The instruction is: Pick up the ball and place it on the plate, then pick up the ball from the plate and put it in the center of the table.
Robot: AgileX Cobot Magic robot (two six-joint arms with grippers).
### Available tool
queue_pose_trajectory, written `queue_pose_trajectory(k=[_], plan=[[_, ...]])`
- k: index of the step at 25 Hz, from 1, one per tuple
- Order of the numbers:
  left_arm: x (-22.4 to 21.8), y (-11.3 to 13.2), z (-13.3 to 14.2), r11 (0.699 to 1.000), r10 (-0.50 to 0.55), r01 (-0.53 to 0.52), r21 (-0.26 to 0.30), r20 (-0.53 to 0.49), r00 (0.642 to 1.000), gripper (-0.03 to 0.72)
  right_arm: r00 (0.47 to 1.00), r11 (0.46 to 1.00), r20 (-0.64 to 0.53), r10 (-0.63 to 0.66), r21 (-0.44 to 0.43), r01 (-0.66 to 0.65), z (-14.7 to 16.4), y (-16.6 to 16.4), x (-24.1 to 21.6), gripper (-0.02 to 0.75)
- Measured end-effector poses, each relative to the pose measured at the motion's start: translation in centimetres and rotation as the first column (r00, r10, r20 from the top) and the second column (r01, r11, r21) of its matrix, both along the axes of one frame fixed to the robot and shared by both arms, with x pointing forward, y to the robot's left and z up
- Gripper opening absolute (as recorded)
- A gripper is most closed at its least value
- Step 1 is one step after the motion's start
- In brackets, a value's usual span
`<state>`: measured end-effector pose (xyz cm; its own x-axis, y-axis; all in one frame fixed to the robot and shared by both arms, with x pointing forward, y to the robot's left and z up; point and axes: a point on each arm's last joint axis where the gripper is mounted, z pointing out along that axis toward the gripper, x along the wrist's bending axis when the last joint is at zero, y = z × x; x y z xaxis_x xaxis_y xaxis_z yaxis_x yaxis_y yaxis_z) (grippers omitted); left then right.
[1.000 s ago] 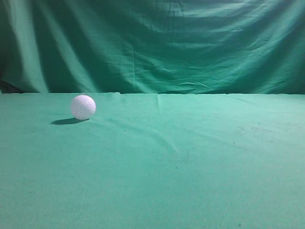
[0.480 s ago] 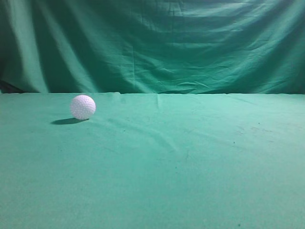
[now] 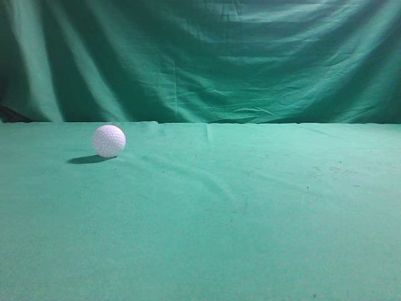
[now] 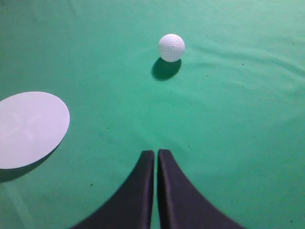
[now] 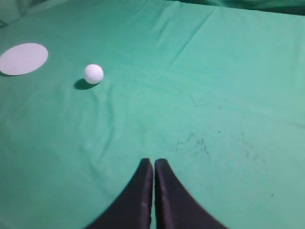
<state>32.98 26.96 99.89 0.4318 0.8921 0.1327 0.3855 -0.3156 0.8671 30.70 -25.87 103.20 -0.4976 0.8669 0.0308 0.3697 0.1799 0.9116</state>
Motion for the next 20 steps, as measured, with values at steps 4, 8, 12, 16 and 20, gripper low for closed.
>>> queue_pose_trajectory(k=[4, 8, 12, 16, 20], plan=[[0.0, 0.0, 0.0, 1.0, 0.0, 0.0, 0.0, 0.0, 1.0, 0.0, 0.996, 0.997, 0.047, -0.071, 0.027, 0.07, 0.4, -1.0, -0.5, 0.0], [0.0, 0.0, 0.0, 1.0, 0.0, 0.0, 0.0, 0.0, 1.0, 0.0, 0.986, 0.991, 0.103, -0.132, 0.035, 0.129, 0.7, -1.8, -1.5, 0.0], [0.0, 0.0, 0.0, 1.0, 0.0, 0.0, 0.0, 0.0, 1.0, 0.0, 0.971, 0.979, 0.129, -0.203, 0.037, 0.2, 0.6, -2.4, -2.3, 0.0], [0.0, 0.0, 0.0, 1.0, 0.0, 0.0, 0.0, 0.0, 1.0, 0.0, 0.934, 0.954, 0.199, -0.297, 0.107, 0.28, -1.4, -2.7, -2.4, 0.0], [0.0, 0.0, 0.0, 1.0, 0.0, 0.0, 0.0, 0.0, 1.0, 0.0, 0.908, 0.929, 0.207, -0.364, 0.148, 0.339, -5.8, -2.9, -1.6, 0.0]])
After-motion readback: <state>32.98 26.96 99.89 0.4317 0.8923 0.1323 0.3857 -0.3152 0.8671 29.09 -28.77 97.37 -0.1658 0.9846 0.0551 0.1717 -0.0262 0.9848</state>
